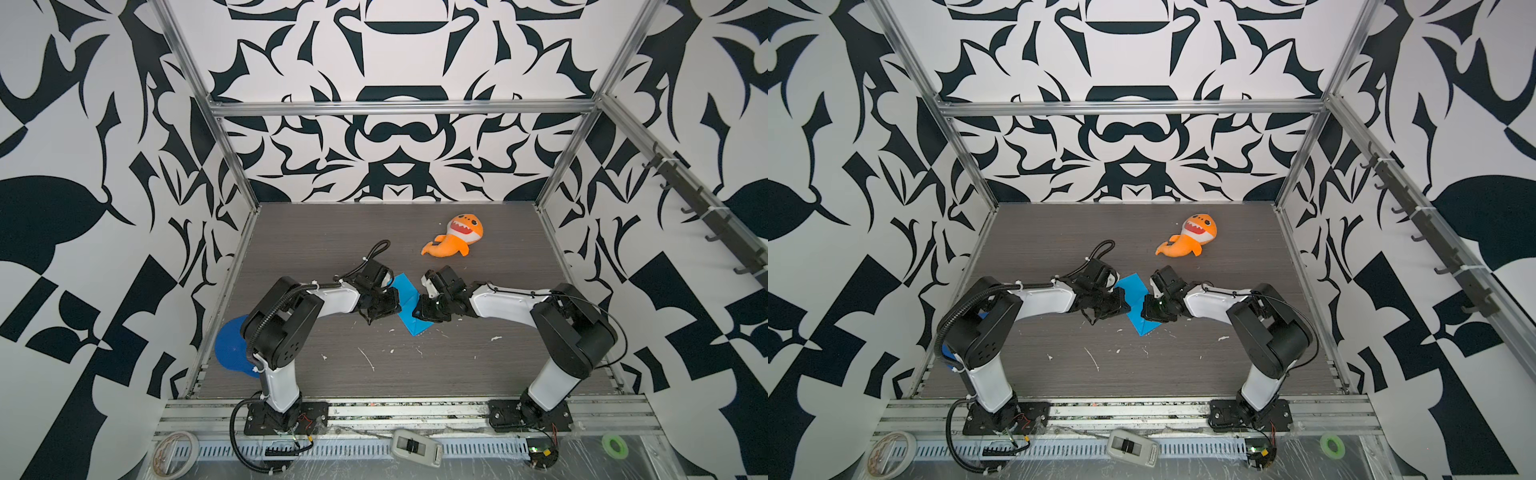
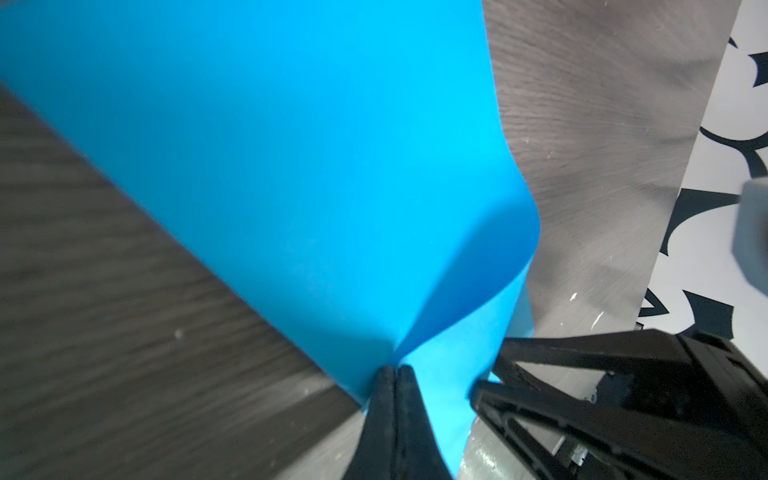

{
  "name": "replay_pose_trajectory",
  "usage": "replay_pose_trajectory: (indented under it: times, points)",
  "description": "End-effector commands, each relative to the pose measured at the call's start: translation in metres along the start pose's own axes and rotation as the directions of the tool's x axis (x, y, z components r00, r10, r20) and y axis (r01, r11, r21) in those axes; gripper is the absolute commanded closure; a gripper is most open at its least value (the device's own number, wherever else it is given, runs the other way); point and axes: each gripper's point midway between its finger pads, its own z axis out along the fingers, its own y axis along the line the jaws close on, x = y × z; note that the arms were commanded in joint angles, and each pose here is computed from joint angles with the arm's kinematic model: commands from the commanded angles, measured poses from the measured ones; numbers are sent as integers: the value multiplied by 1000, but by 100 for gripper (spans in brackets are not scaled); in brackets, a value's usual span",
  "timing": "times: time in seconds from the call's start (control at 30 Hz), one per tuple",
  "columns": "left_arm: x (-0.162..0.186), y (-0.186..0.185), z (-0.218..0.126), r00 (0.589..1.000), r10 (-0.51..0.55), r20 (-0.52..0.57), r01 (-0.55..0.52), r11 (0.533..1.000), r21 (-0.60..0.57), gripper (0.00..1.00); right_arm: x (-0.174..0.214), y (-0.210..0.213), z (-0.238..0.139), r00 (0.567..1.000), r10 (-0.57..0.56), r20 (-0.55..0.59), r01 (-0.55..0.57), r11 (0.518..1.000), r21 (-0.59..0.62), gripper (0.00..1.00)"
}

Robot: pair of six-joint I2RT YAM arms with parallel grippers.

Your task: Fold a paper plane with a square sheet of paper (pick it up from the middle)

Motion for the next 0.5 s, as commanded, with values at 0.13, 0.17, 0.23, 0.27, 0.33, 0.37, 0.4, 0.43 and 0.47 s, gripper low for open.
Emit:
replay_pose_trajectory:
  times: [0.13, 0.17, 0.23, 0.27, 0.33, 0.37, 0.4, 0.43, 0.47]
  points:
    - [-5, -6, -21, 997, 50, 54, -49, 999, -16, 75, 14, -30, 10, 995, 102, -26, -97, 986, 133, 71]
    - [-5, -4, -21, 997, 53, 55, -52, 998, -25, 73, 14, -32, 10, 994, 107, -24, -103, 985, 138, 71]
    - [-2, 0, -18, 997, 59, 47, -57, 998, -32, 69, 15, -33, 10, 993, 117, -25, -112, 983, 145, 71]
    - [-1, 2, -17, 997, 58, 43, -56, 998, -33, 67, 16, -34, 10, 992, 120, -27, -115, 982, 149, 71]
    - [0, 4, -14, 998, 58, 40, -57, 998, -36, 64, 16, -35, 10, 992, 125, -27, -119, 981, 151, 70]
    - [1, 5, -13, 998, 58, 38, -57, 998, -34, 64, 17, -36, 11, 991, 129, -29, -123, 981, 153, 70]
    - [1, 5, -13, 998, 60, 37, -59, 998, -33, 63, 17, -36, 11, 991, 131, -28, -126, 980, 156, 70]
    - [1, 5, -12, 997, 62, 36, -61, 998, -29, 63, 17, -36, 11, 991, 134, -28, -129, 979, 155, 70]
    - [1, 4, -11, 997, 65, 34, -64, 998, -22, 64, 18, -37, 11, 990, 137, -30, -131, 979, 157, 70]
